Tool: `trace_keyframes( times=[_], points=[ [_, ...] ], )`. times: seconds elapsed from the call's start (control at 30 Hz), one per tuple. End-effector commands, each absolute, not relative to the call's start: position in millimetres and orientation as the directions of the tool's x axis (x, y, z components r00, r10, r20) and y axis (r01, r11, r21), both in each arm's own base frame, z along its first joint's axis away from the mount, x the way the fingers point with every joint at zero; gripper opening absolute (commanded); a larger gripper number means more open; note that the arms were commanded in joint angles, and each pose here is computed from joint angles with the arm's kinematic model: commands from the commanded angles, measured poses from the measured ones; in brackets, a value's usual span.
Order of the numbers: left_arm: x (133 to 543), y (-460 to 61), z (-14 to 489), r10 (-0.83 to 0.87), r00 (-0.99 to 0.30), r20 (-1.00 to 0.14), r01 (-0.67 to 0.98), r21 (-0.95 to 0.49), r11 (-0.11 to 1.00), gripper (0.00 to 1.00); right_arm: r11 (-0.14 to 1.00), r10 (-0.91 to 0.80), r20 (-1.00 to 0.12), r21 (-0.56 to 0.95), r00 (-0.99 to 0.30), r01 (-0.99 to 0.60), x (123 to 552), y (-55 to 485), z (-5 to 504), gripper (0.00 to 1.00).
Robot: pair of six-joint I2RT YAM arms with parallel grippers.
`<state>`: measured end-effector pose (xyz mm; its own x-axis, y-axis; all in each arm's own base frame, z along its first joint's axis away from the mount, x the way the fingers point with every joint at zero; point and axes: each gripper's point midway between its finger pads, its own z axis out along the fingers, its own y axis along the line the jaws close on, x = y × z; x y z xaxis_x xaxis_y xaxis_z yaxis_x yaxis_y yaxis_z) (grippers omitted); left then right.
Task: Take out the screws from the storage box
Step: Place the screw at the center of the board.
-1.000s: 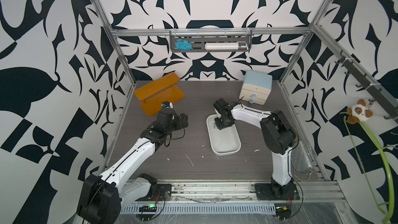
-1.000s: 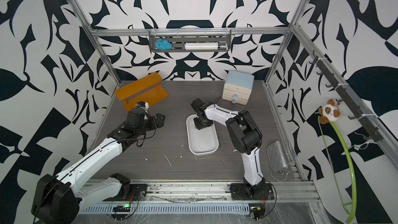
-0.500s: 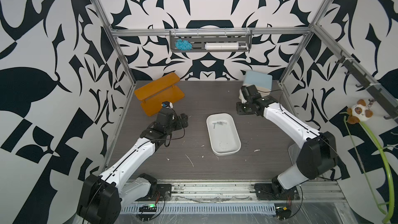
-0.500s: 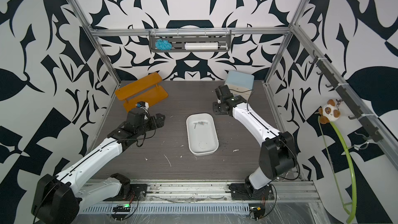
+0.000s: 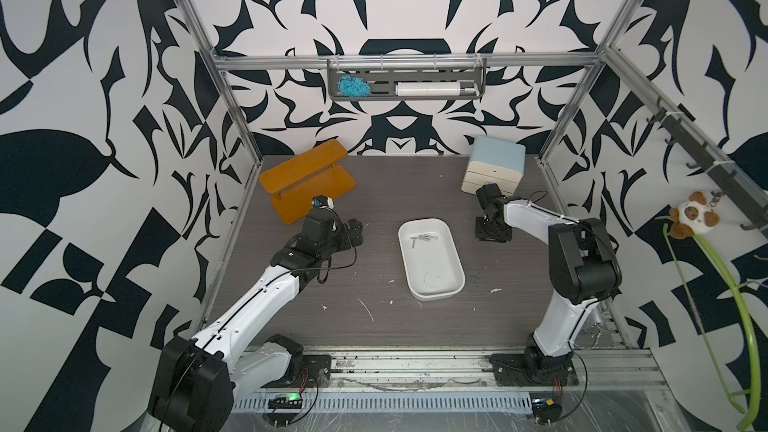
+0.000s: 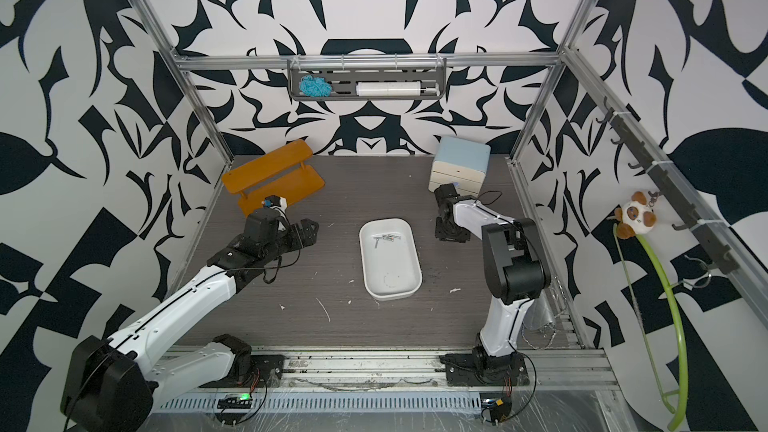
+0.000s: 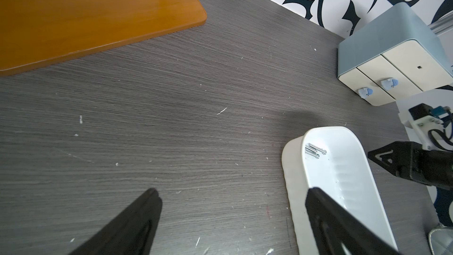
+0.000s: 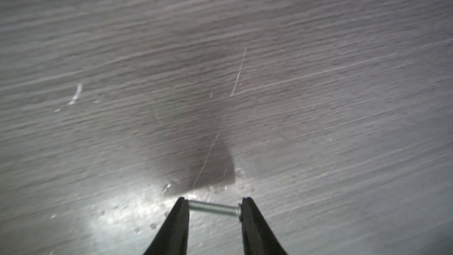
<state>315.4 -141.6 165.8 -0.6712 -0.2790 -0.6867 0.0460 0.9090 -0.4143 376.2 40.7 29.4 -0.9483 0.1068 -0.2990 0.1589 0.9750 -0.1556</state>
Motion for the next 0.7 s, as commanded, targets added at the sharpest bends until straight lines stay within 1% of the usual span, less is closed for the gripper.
trace_keyframes(
  times=[0.0, 0.1, 0.17, 0.23, 0.3, 0.37, 0.5, 0.67],
  points=[
    [314, -138, 168, -0.275, -0.659, -0.7, 0.048, -0.404, 0.914, 0.99, 0.974, 0.131, -0.345, -0.131, -0.929, 0.186, 387, 41, 38, 0.37],
    [314, -139, 168, -0.274, -0.661, -0.699, 0.05, -0.405, 0.913, 0.99, 0.974, 0.135, -0.331, -0.129, -0.934, 0.186, 386, 42, 31, 0.38],
    [315, -139, 168, -0.273, -0.663, -0.697, 0.051, -0.406, 0.912, 0.99, 0.974, 0.134, -0.324, -0.129, -0.937, 0.184, 386, 42, 28, 0.42],
    [315, -140, 168, -0.274, -0.664, -0.696, 0.052, -0.408, 0.911, 0.99, 0.975, 0.135, -0.33, -0.125, -0.934, 0.185, 387, 43, 31, 0.49],
    [314, -140, 167, -0.272, -0.666, -0.694, 0.053, -0.409, 0.911, 0.99, 0.974, 0.136, -0.351, -0.125, -0.926, 0.19, 389, 41, 38, 0.59],
    [314, -140, 168, -0.274, -0.665, -0.695, 0.053, -0.41, 0.911, 0.99, 0.974, 0.135, -0.377, -0.121, -0.916, 0.194, 391, 41, 49, 0.64],
    [314, -139, 167, -0.275, -0.661, -0.698, 0.048, -0.406, 0.913, 0.99, 0.973, 0.137, -0.437, -0.108, -0.889, 0.203, 393, 39, 73, 0.66],
    [312, -133, 171, -0.284, -0.638, -0.716, 0.043, -0.401, 0.915, 0.99, 0.975, 0.135, -0.513, -0.084, -0.848, 0.207, 394, 37, 106, 0.66]
  ],
)
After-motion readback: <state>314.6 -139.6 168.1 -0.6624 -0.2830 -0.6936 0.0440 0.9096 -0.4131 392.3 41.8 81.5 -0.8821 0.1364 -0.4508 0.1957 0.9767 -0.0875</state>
